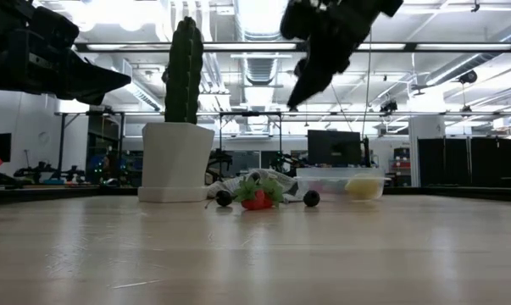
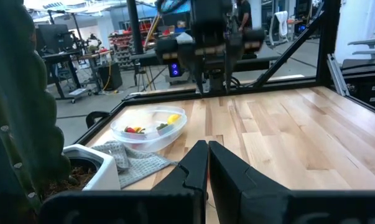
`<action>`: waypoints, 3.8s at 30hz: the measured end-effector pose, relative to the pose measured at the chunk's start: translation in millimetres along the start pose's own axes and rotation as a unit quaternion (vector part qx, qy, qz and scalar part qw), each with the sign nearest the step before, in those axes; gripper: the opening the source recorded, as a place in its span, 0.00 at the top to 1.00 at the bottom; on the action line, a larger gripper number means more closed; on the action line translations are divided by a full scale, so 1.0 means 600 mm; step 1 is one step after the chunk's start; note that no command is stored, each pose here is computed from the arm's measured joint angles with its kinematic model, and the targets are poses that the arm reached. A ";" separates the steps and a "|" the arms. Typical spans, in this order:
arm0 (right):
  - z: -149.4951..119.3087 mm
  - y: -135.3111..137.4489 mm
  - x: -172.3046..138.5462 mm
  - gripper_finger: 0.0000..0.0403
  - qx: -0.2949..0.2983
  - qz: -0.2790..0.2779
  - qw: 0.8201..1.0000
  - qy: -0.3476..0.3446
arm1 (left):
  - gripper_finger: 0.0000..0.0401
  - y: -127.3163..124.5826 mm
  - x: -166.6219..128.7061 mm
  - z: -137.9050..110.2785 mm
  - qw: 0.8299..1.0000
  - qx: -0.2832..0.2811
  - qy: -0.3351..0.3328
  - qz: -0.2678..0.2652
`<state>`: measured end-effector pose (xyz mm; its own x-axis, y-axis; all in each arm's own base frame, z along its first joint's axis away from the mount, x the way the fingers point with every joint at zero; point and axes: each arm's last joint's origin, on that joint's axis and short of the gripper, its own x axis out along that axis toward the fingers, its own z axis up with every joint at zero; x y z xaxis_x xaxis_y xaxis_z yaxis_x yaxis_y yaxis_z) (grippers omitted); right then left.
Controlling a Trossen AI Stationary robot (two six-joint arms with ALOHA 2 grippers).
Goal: Pick and placing Produce into tupperware
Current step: Put the blackberry into the transparent bin
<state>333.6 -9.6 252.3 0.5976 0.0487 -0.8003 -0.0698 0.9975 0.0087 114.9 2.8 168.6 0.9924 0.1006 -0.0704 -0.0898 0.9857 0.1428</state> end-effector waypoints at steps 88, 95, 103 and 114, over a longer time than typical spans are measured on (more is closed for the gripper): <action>-0.106 -0.014 0.168 0.52 0.028 -0.067 0.988 0.137 | 1.00 0.000 0.000 0.000 1.000 0.001 -0.001 0.000; -0.106 -0.015 0.168 0.52 0.028 -0.068 0.988 0.138 | 1.00 0.000 0.000 0.000 1.000 0.001 0.000 0.000; -0.106 -0.014 0.168 0.63 0.029 -0.066 0.988 0.138 | 1.00 0.000 0.000 0.000 1.000 0.001 -0.001 0.001; -0.106 -0.015 0.168 0.79 0.054 -0.072 0.986 0.136 | 1.00 0.000 0.000 0.000 1.000 0.001 -0.001 0.002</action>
<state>343.4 -16.7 133.4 0.3566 -0.0951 -0.9294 0.0955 0.9933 -0.0650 114.9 2.9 168.7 0.9922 0.1043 -0.0688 -0.0936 0.9850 0.1447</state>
